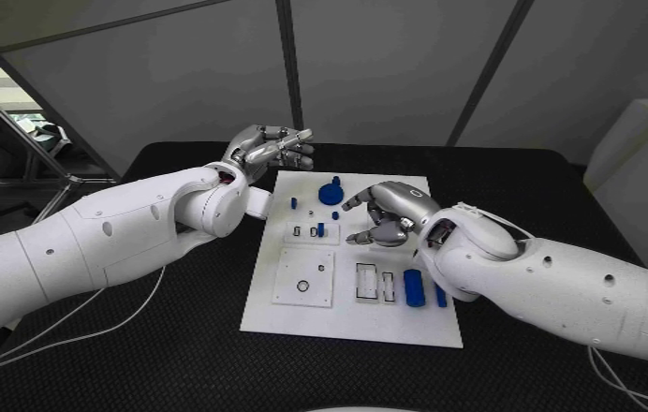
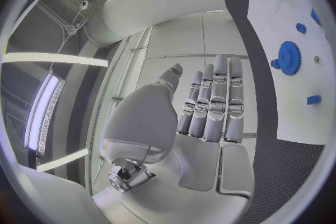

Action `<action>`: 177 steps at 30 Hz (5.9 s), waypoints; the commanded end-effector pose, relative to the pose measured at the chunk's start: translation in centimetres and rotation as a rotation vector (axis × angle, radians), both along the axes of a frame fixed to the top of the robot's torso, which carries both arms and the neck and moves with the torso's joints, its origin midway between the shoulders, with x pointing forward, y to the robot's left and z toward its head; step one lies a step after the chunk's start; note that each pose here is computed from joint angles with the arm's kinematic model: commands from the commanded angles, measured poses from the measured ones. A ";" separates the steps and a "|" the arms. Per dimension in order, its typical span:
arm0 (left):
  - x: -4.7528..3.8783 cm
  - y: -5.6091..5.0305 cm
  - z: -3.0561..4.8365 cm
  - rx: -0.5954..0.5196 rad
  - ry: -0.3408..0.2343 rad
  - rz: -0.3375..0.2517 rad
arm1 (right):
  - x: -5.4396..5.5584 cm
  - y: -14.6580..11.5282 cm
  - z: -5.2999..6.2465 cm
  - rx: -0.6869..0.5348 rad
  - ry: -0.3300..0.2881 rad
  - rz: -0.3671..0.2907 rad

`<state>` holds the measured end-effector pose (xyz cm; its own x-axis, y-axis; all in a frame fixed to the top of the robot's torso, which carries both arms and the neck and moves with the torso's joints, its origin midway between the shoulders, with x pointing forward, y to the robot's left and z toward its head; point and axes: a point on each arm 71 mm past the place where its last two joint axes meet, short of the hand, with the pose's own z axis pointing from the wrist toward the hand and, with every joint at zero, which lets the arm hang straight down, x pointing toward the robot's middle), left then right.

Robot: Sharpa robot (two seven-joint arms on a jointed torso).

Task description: Assemble the parts on the task board

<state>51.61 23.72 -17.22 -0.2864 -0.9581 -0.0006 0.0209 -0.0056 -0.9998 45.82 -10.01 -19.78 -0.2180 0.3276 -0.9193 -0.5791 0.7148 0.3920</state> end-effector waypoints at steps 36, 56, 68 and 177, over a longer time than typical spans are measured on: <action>2.55 -5.2 -2.40 1.181 0.328 -0.393 | 3.5 -10.8 5.0 0.334 0.343 -0.191; 2.73 -6.2 -3.36 1.278 0.388 -0.455 | 3.8 -10.4 4.9 0.318 0.342 -0.192; 2.72 -6.8 -3.70 1.292 0.399 -0.482 | 3.9 -10.3 4.8 0.314 0.343 -0.194; -0.98 -5.3 -6.39 1.205 0.336 -0.298 | 4.8 -10.5 4.5 0.318 0.331 -0.215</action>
